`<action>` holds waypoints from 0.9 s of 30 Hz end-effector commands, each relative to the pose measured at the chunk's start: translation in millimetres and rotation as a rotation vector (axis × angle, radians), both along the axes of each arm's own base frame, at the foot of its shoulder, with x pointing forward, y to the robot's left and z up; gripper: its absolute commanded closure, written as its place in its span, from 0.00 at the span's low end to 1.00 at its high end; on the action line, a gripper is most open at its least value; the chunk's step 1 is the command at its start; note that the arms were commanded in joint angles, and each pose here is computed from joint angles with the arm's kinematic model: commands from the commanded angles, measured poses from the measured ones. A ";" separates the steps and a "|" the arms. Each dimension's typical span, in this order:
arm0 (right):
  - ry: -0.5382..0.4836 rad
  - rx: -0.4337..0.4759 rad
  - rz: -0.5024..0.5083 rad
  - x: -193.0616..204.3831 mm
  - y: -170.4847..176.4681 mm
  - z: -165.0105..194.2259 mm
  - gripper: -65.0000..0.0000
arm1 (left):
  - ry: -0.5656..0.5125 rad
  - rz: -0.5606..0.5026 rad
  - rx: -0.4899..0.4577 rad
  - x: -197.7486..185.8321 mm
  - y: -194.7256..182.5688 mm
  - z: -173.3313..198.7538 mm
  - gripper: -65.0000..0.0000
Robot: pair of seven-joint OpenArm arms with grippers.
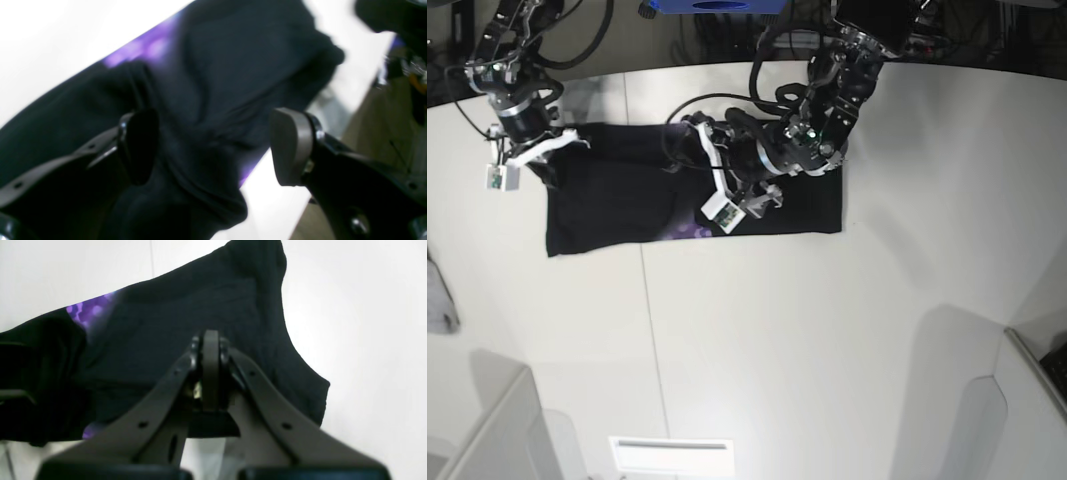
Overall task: Fold the T-shirt properly
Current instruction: 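Fold the held strip end toward the right gripper with the left gripper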
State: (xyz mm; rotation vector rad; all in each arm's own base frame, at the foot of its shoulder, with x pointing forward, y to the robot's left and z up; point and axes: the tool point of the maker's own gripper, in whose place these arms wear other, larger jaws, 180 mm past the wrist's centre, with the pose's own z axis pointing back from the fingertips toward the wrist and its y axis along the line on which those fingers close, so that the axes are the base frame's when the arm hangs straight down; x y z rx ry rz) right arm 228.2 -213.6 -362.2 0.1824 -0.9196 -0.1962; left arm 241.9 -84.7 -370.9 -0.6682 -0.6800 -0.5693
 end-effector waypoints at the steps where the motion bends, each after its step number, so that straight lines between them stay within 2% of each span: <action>1: -0.047 -0.008 0.003 6.1 -1.6 11.2 1.00 | -0.030 -0.015 -0.025 8.0 -8.5 9.0 0.24; 4: -0.047 -0.008 0.003 6.1 -1.6 11.2 1.00 | -0.004 -0.043 -0.027 10.2 -26.3 2.2 0.24; 7: -0.047 -0.008 0.003 6.1 -1.6 11.2 1.00 | -0.003 -0.028 -0.050 15.4 -31.3 7.2 0.24; 16: -0.062 -0.008 0.007 11.8 -0.4 15.4 1.00 | -0.177 0.164 -0.145 44.5 19.5 76.1 0.27; 19: -0.046 -0.007 0.014 14.4 0.1 15.1 1.00 | -0.177 0.211 -0.101 44.1 46.6 68.6 0.46; 23: -0.024 -0.003 0.026 18.8 2.2 14.7 1.00 | -0.129 0.214 -0.048 39.3 58.2 44.6 0.93; 24: -0.032 -0.003 0.026 21.5 2.2 16.6 1.00 | -0.111 0.214 -0.041 38.0 58.3 37.7 1.00; 27: -0.037 -0.001 0.028 23.3 3.7 17.5 1.00 | -0.052 0.218 -0.020 35.9 59.0 16.2 1.00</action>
